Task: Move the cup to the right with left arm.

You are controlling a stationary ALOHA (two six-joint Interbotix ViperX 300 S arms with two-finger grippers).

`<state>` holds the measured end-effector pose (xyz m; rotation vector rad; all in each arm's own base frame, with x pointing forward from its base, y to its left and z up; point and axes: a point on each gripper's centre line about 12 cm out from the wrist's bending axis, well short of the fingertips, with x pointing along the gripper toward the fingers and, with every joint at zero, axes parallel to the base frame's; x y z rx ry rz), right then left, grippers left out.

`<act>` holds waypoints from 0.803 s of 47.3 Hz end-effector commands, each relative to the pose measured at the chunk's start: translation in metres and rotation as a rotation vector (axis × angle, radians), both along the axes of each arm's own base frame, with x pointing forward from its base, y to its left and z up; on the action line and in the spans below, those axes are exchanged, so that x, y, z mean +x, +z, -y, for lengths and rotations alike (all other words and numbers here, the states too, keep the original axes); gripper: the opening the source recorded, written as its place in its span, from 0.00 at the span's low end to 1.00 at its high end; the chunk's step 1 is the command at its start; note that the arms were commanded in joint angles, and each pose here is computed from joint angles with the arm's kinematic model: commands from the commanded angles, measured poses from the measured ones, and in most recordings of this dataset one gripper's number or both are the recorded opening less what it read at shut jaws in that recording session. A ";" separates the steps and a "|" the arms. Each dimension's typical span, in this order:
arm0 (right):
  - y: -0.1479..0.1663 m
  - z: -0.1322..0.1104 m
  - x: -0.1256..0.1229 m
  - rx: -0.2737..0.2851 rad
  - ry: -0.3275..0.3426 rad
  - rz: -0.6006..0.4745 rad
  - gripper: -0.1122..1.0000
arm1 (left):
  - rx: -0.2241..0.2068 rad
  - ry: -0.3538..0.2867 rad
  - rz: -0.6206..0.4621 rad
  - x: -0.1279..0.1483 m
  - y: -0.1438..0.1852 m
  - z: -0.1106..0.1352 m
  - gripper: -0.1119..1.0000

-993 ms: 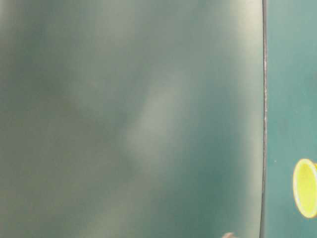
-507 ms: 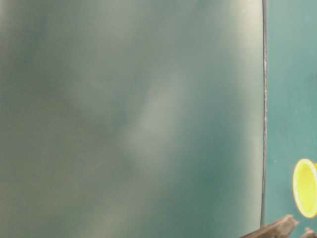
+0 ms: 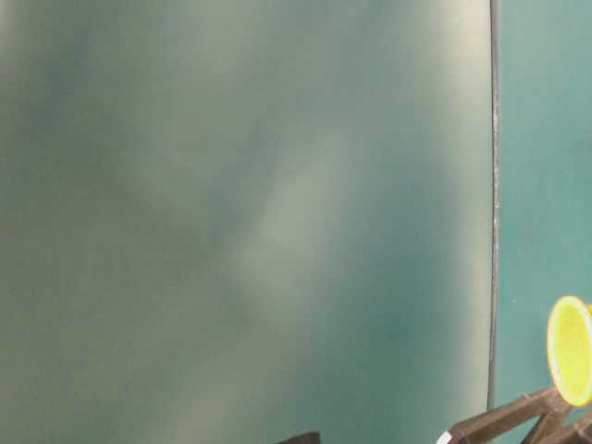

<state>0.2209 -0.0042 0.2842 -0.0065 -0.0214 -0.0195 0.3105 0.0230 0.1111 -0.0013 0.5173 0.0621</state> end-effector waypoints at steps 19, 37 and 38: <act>0.015 0.000 0.002 -0.005 0.000 0.040 0.10 | 0.004 -0.032 0.044 0.028 0.007 0.008 0.80; 0.016 0.000 0.003 -0.007 0.000 0.044 0.10 | 0.005 -0.033 0.057 0.040 0.002 0.008 0.80; 0.016 0.000 0.003 -0.007 0.000 0.043 0.10 | 0.007 -0.034 0.060 0.040 0.002 0.008 0.80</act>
